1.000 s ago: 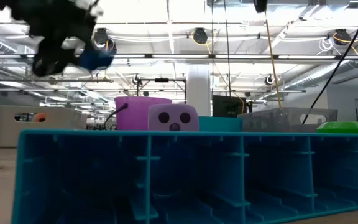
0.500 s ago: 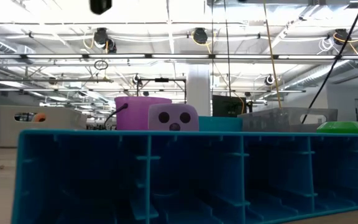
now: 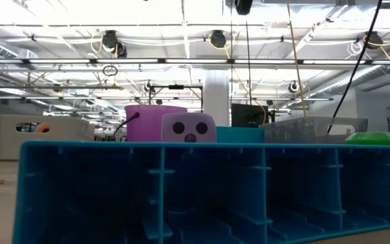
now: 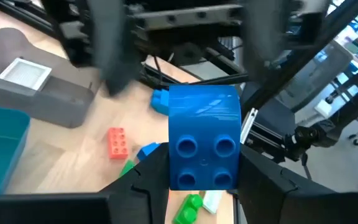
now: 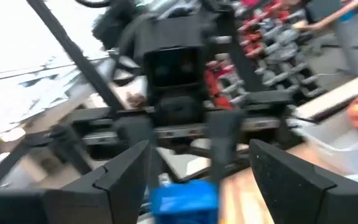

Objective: Pick & Place Toys
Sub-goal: Put the dark blue game piece into the blue bin

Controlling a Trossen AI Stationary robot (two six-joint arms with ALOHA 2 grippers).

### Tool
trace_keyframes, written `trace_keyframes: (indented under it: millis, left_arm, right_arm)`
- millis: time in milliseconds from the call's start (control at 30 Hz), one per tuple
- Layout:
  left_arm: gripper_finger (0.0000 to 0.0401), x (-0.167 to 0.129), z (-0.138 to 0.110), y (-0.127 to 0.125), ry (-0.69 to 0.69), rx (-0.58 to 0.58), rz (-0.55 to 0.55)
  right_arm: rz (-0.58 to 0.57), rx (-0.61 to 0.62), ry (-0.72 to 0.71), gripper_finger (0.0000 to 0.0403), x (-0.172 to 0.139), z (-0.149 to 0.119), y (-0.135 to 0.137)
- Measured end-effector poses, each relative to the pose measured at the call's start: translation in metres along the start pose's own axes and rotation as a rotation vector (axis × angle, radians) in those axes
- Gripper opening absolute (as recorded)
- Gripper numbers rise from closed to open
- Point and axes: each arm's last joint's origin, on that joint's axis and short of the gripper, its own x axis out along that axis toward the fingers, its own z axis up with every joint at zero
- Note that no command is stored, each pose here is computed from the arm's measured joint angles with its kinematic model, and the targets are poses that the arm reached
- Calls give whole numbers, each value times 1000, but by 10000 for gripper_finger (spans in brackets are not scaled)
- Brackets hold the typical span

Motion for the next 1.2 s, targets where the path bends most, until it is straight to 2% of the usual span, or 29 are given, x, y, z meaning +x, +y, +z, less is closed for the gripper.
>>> trace_keyframes:
  millis: [133, 367, 567, 767, 1033, 1200]
  left_arm:
    - [164, 1, 4, 6, -11, -7, 18]
    - [152, -1, 11, 10, -39, -3, 18]
    - [169, 0, 14, 12, -35, -8, 6]
    - [152, 0, 19, 13, -77, 3, -14]
    - [179, 1, 23, 17, -69, -2, -44]
    - [166, 1, 23, 17, -69, 4, -44]
  right_arm:
    - [21, 3, 1, 266, 0, -1, 3]
    - [20, -28, 0, 258, 0, -1, 3]
    - [18, -44, 0, 244, 0, -1, 2]
    - [17, -68, -5, 214, 0, 0, 3]
    - [7, -79, -10, 157, 0, 2, -1]
    - [7, -90, -9, 138, 0, 2, -1]
